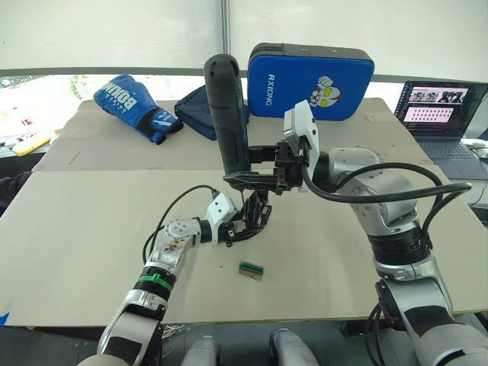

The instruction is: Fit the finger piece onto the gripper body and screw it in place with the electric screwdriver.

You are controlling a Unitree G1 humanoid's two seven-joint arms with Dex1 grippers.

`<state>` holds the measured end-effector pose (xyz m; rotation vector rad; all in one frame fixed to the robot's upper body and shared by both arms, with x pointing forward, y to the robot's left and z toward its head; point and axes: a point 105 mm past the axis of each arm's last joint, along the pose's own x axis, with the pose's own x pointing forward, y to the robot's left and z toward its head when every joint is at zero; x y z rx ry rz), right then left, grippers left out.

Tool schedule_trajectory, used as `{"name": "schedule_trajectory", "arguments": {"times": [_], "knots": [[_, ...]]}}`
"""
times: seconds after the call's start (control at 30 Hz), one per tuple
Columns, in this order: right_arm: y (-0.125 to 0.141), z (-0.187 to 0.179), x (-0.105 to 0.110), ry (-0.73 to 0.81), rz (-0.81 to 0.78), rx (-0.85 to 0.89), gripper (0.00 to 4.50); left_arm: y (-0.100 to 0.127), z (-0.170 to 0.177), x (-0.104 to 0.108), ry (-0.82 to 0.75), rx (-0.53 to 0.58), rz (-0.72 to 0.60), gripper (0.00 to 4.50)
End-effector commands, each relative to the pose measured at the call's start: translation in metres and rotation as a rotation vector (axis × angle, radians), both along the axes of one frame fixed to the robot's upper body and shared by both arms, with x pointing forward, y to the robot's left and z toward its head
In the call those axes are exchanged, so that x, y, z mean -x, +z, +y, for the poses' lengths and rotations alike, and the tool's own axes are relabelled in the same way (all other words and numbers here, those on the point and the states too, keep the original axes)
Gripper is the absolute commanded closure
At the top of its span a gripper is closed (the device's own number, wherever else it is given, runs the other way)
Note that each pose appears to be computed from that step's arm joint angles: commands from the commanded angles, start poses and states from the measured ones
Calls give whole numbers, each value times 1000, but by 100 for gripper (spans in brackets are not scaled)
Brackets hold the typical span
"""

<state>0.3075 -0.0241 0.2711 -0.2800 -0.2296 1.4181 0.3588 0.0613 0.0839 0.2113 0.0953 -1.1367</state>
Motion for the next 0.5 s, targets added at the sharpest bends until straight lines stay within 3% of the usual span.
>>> {"name": "schedule_trajectory", "arguments": {"times": [0.03,0.5], "knots": [[21,2,11,34,-89,-31,257,-1,5,0,5,-1,6,220],[10,2,10,45,-94,-5,257,3,3,-1,6,9,-1,220]]}}
